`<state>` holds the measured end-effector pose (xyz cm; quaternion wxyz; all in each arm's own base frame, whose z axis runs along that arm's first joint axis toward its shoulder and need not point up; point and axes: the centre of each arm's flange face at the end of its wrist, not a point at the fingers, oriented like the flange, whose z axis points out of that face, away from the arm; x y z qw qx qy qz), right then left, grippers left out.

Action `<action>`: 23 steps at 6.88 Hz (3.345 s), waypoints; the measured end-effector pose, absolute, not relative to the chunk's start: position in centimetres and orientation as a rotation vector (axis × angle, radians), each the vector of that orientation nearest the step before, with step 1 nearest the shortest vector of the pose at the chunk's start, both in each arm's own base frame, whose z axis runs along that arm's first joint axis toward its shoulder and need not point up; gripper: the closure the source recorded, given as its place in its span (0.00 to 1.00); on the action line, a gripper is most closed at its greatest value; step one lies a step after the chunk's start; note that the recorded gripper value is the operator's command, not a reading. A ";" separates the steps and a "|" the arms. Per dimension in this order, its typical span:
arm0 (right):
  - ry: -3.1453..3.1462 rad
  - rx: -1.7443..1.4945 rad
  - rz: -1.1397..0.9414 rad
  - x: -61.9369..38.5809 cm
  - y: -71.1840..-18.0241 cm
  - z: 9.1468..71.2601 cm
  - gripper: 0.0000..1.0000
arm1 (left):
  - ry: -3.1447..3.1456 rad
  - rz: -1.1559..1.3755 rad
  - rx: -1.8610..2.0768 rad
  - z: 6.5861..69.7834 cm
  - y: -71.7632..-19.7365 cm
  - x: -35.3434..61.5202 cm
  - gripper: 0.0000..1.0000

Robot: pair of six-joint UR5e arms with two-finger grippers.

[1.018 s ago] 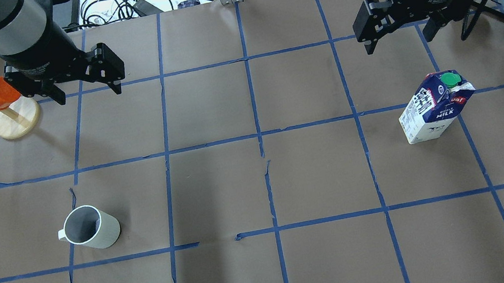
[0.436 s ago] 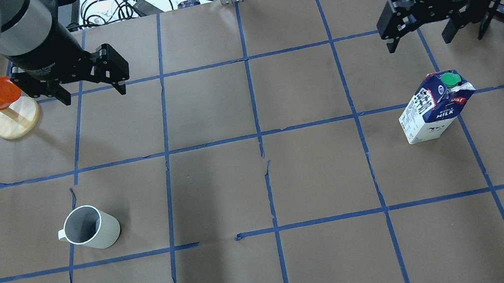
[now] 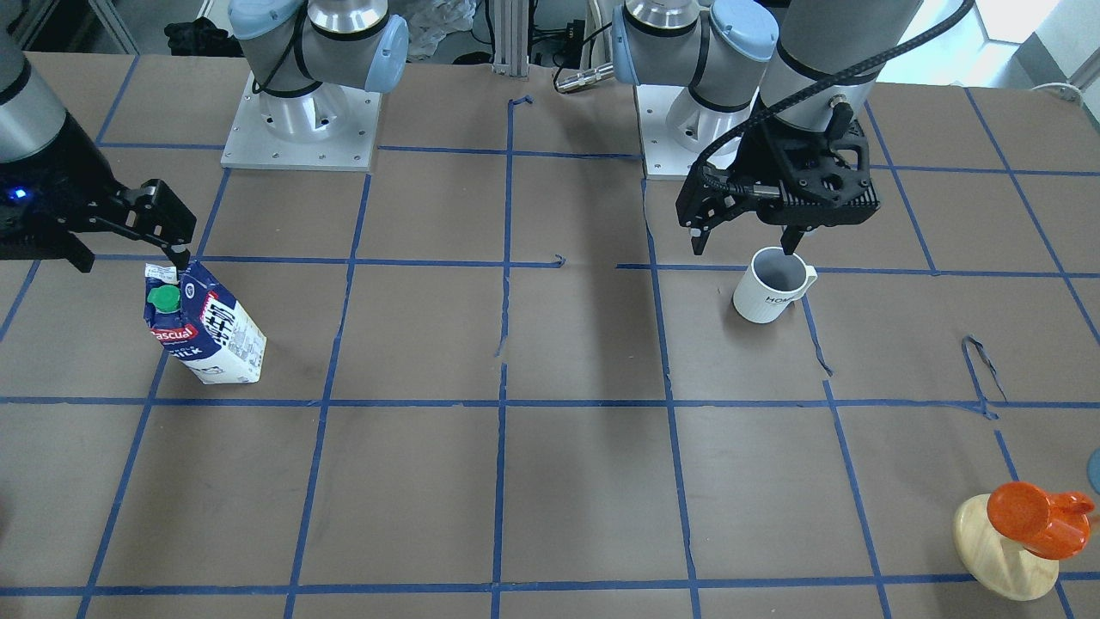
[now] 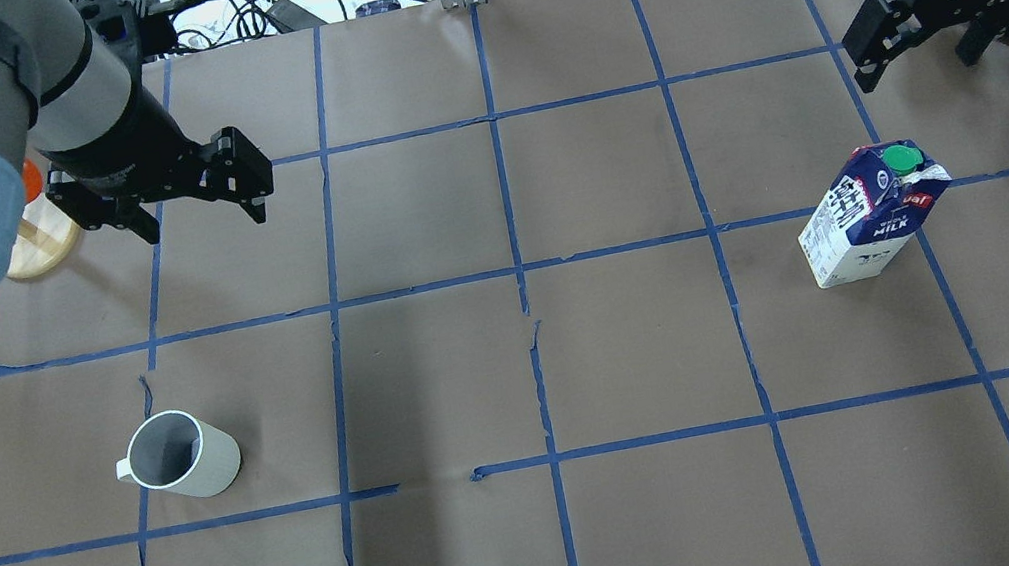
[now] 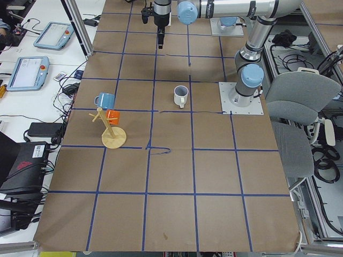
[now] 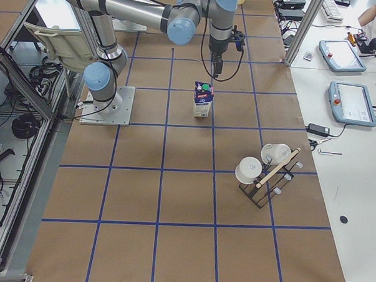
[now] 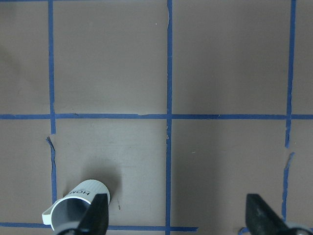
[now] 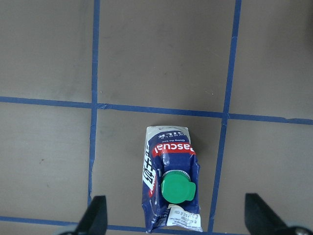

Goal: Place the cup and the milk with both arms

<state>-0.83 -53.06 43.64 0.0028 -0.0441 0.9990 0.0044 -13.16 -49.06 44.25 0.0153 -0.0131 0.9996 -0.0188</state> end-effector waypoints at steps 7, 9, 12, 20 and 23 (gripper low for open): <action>3.128 -0.195 0.112 -1.4 -52.5 34.3 0.00 | 3.086 0.455 -0.395 25.4 -43.4 -1.5 0.41; 3.129 -0.134 0.132 -1.3 -52.2 33.6 0.04 | 3.084 0.496 -0.388 24.0 -42.6 -1.6 1.00; 3.126 -0.053 0.161 -1.3 -51.9 33.2 0.09 | 3.087 0.467 -0.375 24.0 -43.2 -1.2 1.00; 3.132 -0.020 0.143 -1.4 -52.1 34.1 0.62 | 3.099 0.275 -0.413 28.6 -47.8 -3.1 1.00; 3.140 0.018 0.088 -1.6 -53.0 36.4 0.61 | 3.126 0.143 -0.605 30.5 -51.4 -12.5 1.00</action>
